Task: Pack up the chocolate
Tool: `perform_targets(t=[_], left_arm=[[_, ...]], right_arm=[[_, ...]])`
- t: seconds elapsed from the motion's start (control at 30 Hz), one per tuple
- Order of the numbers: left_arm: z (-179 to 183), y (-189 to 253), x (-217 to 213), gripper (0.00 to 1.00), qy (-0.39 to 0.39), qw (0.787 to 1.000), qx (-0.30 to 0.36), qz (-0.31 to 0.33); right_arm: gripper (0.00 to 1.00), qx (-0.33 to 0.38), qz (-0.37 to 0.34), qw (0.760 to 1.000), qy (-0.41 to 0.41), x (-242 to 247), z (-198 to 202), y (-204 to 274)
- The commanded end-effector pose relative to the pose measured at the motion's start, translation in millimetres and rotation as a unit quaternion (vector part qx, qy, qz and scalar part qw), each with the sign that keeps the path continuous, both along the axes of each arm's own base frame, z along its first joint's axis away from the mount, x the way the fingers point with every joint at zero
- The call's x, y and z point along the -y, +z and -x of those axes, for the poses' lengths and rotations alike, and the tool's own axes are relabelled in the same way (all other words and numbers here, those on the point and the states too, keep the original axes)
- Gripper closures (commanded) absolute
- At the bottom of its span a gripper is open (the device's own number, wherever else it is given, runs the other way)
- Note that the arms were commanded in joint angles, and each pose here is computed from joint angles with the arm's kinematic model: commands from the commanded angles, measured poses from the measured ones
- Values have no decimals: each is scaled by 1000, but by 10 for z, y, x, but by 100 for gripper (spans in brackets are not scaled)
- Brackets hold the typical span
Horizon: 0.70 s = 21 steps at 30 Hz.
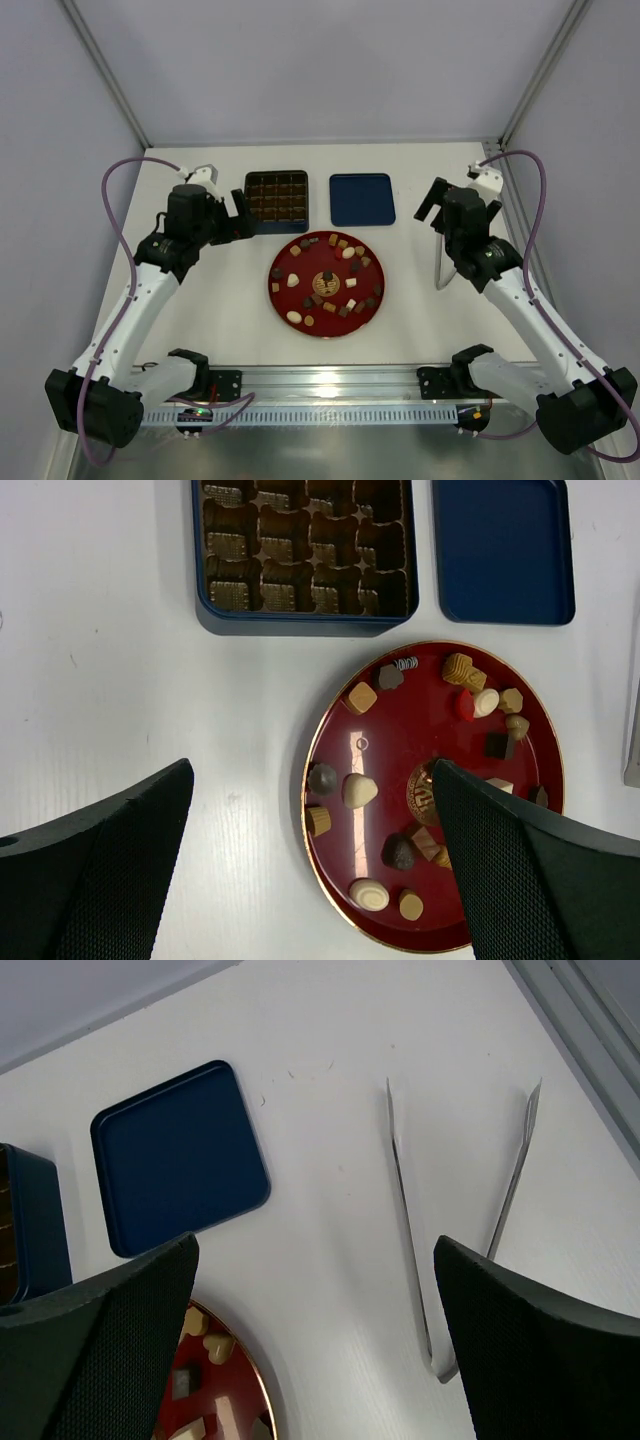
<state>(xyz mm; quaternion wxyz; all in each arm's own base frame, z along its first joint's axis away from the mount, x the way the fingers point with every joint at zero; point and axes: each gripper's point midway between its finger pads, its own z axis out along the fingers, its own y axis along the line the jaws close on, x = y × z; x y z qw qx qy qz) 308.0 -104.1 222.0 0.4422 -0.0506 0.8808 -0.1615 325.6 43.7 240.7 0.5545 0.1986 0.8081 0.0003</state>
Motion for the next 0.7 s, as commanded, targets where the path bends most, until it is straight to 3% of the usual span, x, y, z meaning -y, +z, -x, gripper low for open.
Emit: perform_targets(t=[0.0,0.3,0.5,0.67], left_arm=[[-13,108,-22,0,1,1000,17,-2],[24,85,20,0,-6,1000,6,8],[90,96,115,0,-26,999,1,32],[124,112,142,0,-31,999,5,41]], right_arm=[[0,5,2,1000,-7,43,50,51],[0,-90,8,995,-32,168,217,-162],[0,-161,-44,982,-87,671,282,-495],[0,-214,-46,969,-118,892,308,-885]])
